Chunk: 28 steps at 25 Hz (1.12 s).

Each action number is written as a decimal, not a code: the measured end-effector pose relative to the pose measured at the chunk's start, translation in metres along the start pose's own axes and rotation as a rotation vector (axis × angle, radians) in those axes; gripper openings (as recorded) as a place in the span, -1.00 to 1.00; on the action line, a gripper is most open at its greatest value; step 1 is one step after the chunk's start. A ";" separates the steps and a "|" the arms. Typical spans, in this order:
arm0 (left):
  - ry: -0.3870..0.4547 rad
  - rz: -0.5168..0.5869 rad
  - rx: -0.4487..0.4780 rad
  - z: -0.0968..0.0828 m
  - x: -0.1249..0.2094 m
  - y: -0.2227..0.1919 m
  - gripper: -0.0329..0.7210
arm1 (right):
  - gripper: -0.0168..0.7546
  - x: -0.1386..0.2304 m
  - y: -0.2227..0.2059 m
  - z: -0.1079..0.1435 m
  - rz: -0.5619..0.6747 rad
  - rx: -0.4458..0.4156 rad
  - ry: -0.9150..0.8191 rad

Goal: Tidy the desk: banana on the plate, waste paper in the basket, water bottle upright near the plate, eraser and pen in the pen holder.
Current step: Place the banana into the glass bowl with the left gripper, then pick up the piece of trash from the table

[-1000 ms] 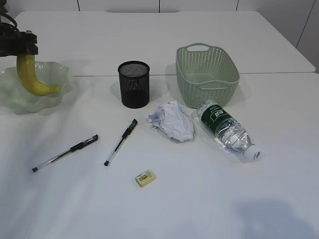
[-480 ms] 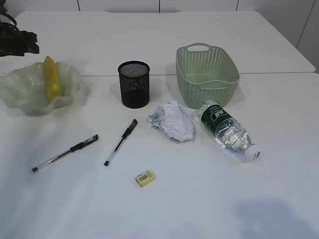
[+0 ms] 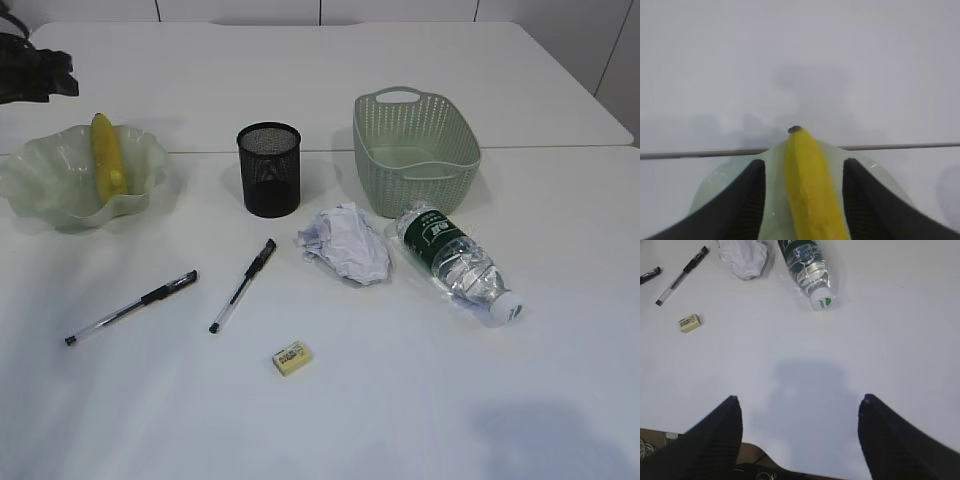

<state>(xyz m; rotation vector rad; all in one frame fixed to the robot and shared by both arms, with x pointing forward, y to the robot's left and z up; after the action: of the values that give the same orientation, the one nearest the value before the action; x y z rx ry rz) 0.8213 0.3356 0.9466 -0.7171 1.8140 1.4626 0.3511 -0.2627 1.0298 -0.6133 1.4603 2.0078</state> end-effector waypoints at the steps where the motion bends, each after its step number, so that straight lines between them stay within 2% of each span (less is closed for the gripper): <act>1: -0.002 -0.007 0.004 -0.002 -0.005 0.005 0.04 | 0.43 0.000 0.000 0.000 0.000 0.000 0.000; 12: -0.060 -0.050 0.090 -0.035 -0.054 0.077 0.04 | 0.45 0.000 0.000 0.000 0.000 -0.001 -0.001; 20: -0.090 0.100 0.244 -0.066 -0.044 0.110 0.04 | 0.44 0.000 0.000 0.000 0.000 -0.001 -0.001; 22: -0.095 0.106 0.257 -0.073 -0.046 0.118 0.04 | 0.44 0.000 0.000 0.000 0.000 -0.001 -0.001; 25: -0.119 0.109 0.274 -0.093 -0.048 0.128 0.04 | 0.44 0.000 0.000 0.000 0.000 -0.001 -0.001; 28: -0.164 0.188 0.271 -0.116 -0.029 0.131 0.04 | 0.44 0.000 0.000 0.000 0.000 -0.001 -0.001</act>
<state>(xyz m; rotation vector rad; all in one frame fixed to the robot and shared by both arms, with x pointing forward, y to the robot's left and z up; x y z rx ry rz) 0.7179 0.2505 1.0630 -0.2899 1.9412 1.3130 0.3511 -0.2625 1.0298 -0.6129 1.4585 2.0090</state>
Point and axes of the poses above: a point on each arm's last joint axis where the gripper is mounted, y pointing back along that axis away from the gripper, z along the wrist's bending axis when the last joint is at zero, x = y × z, the point moved 6 cm from there along -y, pointing out along that axis toward the gripper, and after that the axes turned 11 degrees about -y, right-handed, at the moved point
